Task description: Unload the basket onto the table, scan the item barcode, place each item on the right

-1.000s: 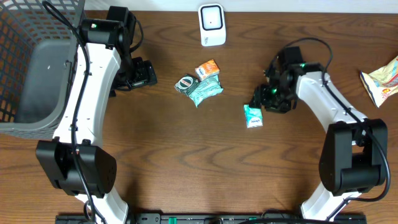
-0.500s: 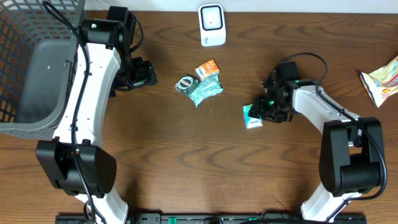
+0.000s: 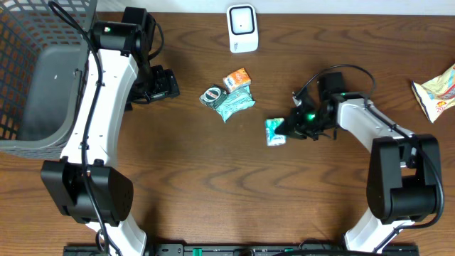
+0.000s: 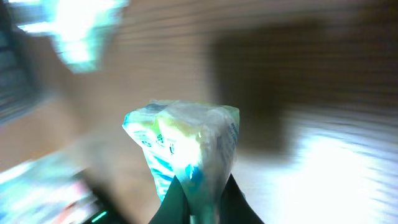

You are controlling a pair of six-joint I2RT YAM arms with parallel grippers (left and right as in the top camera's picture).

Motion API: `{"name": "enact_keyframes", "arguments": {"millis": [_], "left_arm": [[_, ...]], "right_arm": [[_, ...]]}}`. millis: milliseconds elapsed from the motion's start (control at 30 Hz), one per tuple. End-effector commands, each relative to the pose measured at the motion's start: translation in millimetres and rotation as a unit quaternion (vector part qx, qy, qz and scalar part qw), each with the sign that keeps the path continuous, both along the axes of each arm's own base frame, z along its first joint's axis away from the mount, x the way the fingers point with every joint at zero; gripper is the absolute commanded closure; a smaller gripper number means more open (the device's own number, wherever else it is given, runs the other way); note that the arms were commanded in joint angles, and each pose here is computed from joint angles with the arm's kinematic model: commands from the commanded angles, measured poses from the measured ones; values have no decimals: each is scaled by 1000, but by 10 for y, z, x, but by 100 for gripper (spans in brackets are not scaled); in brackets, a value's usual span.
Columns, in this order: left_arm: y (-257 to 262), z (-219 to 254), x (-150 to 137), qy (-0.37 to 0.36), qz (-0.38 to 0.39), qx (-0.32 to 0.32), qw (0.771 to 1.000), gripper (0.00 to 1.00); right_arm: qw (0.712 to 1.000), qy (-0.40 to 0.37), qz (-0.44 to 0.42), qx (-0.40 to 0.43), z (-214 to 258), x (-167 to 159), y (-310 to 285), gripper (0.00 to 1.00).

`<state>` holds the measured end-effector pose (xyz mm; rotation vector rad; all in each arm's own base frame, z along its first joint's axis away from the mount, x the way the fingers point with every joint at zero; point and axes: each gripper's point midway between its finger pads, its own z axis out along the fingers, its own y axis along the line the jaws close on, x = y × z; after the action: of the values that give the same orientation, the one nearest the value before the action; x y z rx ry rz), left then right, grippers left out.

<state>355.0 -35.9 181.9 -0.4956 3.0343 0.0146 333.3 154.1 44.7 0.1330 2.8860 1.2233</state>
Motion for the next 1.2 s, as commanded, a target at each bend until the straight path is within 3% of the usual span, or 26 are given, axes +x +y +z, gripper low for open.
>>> {"name": "enact_keyframes", "arguments": {"millis": [0,200,700,767,867,967,1067,1167], "left_arm": [[1,50,-22,-6,3,-2,1000,2],[1,50,-22,-6,3,-2,1000,2],[1,50,-22,-6,3,-2,1000,2],[1,50,-22,-6,3,-2,1000,2],[1,50,-22,-6,3,-2,1000,3],[1,50,-22,-6,3,-2,1000,3],[1,50,-22,-6,3,-2,1000,2],[0,50,-21,-6,3,-2,1000,2]], "right_arm": [[972,-46,45,224,667,-12,247,99],[921,-113,74,365,1178,-43,231,99],[918,-129,83,366,1336,-75,247,99],[928,-103,73,350,1272,-74,259,99],[971,-35,46,231,854,-84,319,99],[996,-9,39,75,431,-131,315,99],[995,-16,50,-79,288,-88,204,99],[960,-77,46,-267,493,219,-102,99]]}}
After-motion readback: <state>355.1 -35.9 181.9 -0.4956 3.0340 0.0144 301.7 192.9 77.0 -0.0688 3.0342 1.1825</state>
